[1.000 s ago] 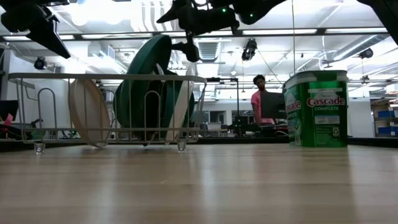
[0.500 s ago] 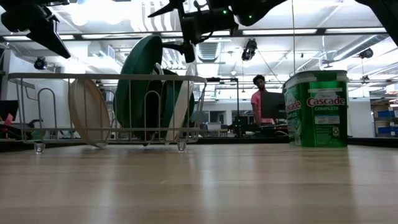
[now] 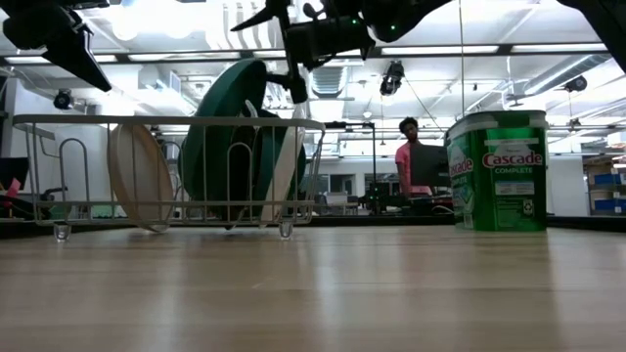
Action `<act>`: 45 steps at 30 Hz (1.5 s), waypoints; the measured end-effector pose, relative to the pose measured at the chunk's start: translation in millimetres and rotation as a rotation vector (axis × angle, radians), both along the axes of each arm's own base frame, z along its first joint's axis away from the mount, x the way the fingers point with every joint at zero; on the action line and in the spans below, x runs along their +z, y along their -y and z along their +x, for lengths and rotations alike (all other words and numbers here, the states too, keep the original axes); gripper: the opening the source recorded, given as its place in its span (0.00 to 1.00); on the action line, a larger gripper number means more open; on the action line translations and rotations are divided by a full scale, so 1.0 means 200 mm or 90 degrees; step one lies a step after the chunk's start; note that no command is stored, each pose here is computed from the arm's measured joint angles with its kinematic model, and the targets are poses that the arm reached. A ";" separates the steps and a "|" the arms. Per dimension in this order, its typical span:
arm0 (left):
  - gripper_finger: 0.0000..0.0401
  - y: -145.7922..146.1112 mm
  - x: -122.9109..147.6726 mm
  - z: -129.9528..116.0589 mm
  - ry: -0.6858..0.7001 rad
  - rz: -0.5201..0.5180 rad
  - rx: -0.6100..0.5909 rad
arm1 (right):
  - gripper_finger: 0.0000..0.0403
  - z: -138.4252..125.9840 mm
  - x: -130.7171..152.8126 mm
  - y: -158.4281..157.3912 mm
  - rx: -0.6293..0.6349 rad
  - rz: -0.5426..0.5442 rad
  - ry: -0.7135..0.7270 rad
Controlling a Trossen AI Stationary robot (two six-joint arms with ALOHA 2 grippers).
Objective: Sort dishes
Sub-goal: Put the light blue plate on the dish rack
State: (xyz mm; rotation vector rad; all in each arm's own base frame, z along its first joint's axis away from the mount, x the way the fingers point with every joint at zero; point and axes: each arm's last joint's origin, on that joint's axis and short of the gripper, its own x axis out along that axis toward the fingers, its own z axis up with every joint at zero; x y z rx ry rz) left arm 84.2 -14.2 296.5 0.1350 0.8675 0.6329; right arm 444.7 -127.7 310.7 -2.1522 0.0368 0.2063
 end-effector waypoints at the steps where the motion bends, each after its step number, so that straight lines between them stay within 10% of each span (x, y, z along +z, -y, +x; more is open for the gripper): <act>1: 0.00 0.00 0.00 0.00 0.000 0.000 0.000 | 0.85 0.00 0.00 0.00 -0.003 0.013 -0.001; 9: 0.00 0.00 0.00 0.00 -0.005 -0.012 -0.004 | 0.85 0.00 -0.01 0.01 -0.047 -0.012 -0.015; 21: 0.00 0.00 0.00 0.00 -0.004 -0.012 -0.002 | 0.85 -0.01 -0.02 0.02 -0.063 -0.285 -0.035; 45: 0.00 0.00 0.00 0.00 -0.008 -0.028 -0.004 | 0.85 -0.12 0.04 0.19 -0.333 -0.050 -0.050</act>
